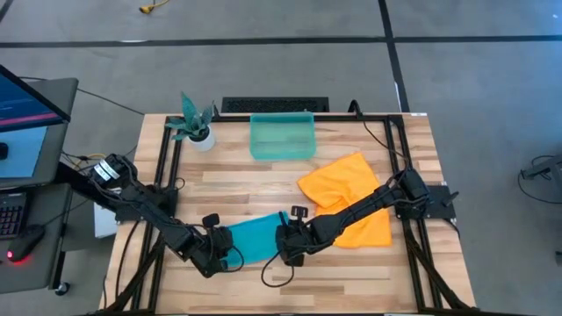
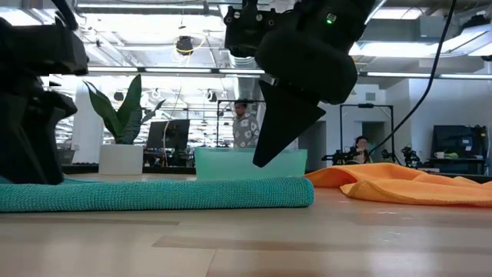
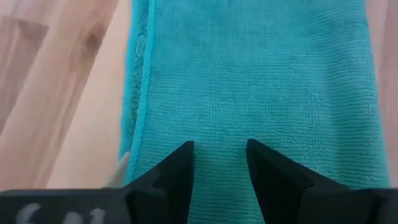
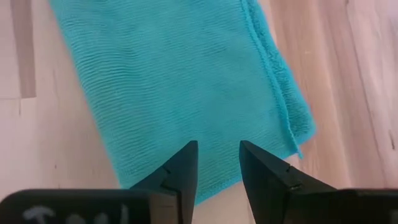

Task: Roll microfiber towels into tight, uniform cylinder then place into a basket
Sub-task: Roll the blue microfiber cloth

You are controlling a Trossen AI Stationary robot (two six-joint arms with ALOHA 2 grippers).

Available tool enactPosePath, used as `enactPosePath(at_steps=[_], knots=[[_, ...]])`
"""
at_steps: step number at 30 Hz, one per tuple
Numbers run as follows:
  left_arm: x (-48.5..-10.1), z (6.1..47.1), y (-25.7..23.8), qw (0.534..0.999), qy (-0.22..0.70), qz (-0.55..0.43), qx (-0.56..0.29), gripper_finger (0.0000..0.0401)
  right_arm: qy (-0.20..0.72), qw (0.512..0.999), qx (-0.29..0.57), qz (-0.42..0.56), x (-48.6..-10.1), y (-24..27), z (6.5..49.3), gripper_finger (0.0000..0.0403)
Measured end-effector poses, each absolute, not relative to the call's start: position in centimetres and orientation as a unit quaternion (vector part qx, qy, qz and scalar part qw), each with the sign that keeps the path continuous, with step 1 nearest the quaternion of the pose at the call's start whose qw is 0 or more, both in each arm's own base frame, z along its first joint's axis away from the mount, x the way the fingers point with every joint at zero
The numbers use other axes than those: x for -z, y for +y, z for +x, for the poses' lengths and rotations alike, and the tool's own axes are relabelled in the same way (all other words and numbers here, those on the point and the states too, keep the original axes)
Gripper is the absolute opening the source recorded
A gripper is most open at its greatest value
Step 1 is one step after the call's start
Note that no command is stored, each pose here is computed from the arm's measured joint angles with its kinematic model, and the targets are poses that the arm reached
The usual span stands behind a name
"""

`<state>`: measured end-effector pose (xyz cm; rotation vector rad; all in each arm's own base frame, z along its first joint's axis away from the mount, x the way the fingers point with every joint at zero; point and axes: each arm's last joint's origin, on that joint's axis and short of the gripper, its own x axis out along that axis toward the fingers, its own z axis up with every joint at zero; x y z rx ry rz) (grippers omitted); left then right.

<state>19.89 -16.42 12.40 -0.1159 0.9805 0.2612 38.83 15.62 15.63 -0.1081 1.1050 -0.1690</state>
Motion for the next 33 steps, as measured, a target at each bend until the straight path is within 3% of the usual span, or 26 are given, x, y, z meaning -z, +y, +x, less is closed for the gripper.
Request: enactPosePath(at_steps=[21, 33], knots=[[-11.8, 19.9, -16.0, 0.872, 0.469, -0.08, -0.112, 0.0139, 0.536, 0.844, -0.009, -0.004, -13.9, 15.9, 38.5, 0.0141], [-11.9, 19.9, -16.2, 0.868, 0.477, -0.093, -0.104, 0.0139, 0.54, 0.84, 0.041, -0.017, -12.8, 12.8, 38.7, 0.0141]])
